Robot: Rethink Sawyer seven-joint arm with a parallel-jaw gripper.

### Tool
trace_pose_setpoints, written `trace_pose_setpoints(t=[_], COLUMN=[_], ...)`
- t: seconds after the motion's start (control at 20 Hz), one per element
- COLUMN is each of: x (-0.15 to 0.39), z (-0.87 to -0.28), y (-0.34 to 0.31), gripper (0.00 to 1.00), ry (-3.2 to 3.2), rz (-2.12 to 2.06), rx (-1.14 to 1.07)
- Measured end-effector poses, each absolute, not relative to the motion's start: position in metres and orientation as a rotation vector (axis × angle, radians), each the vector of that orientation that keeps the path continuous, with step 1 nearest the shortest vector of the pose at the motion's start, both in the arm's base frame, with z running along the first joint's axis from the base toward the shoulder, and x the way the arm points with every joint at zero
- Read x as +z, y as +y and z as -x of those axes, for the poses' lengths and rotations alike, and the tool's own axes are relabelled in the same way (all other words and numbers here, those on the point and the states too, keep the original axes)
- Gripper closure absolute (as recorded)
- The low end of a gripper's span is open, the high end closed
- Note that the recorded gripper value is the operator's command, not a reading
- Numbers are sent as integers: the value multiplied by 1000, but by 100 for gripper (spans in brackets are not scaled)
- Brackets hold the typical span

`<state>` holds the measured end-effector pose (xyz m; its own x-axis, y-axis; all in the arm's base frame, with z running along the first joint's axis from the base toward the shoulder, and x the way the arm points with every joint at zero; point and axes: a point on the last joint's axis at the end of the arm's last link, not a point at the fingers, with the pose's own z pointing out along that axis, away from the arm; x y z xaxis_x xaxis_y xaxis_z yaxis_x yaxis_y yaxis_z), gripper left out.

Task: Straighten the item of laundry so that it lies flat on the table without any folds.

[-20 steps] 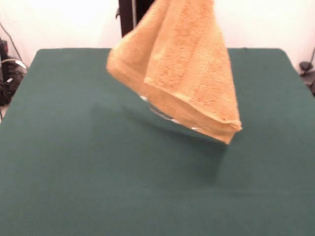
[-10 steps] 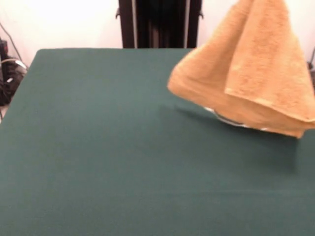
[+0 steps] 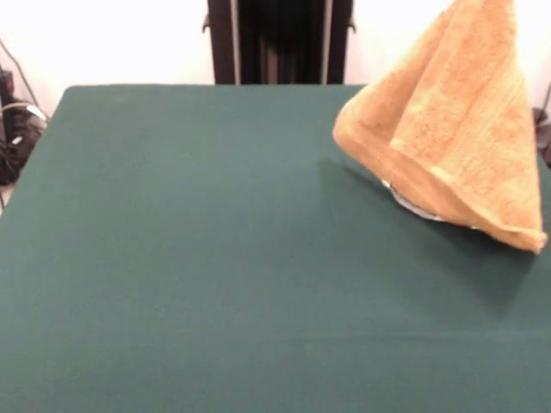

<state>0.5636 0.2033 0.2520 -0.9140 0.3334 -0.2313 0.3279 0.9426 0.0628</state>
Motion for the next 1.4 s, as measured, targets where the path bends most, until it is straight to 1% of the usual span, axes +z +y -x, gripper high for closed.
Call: trace_pose_setpoints(t=[0.1,0.3,0.35,0.6,0.8,1.05,1.4], x=[246,213,192,137,112,100,90], z=[-571,-601,-612,-620,-612,-606,-607], y=[192,135,107,51,42,37,12], gripper=[100,100,100,100,100,100,100], ry=[2839,2736,2691,2624,2642,2670,2683], rz=[-517,-596,-615,-633,-606,-580,-590], rx=[29,-6,-28,-87,-113,-112,-83])
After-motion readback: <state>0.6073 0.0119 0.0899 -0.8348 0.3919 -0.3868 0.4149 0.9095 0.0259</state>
